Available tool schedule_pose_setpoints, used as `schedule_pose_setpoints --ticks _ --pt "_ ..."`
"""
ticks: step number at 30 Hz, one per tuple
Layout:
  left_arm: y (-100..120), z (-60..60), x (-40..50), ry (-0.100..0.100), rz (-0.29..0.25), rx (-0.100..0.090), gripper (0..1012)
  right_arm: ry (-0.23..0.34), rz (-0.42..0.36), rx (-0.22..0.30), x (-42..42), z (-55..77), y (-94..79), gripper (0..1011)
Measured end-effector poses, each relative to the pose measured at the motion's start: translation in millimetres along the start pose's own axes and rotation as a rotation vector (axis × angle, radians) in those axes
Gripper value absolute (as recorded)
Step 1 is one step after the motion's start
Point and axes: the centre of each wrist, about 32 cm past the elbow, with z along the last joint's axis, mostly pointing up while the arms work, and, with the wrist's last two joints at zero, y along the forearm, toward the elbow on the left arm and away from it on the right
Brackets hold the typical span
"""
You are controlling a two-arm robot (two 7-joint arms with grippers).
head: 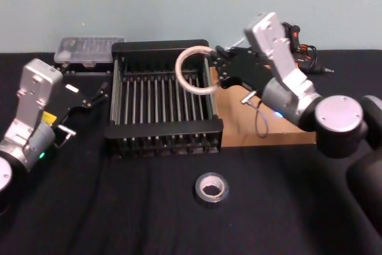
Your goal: Pick up the white tape and place it into the black box , Pick up the silver tape and place it into the brown box.
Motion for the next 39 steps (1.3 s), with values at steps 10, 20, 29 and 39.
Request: schedule_pose_setpoints --ticks 10,20,29,39 --pt "0 0.0 0.0 0.000 0.000 0.000 1001 0.003 0.039 -0.028 -14.9 -12.8 30.5 87" --pt "0 0.0 0.0 0.000 0.000 0.000 1001 0.003 0.058 -0.050 -23.8 -20.9 42.9 87" --pt "0 0.0 0.0 0.000 0.000 0.000 1001 0.002 0.056 -0.049 -23.3 -20.7 42.2 87" --pt "0 0.0 0.0 0.000 0.000 0.000 1001 0.003 0.055 -0.047 -22.9 -20.3 41.9 317"
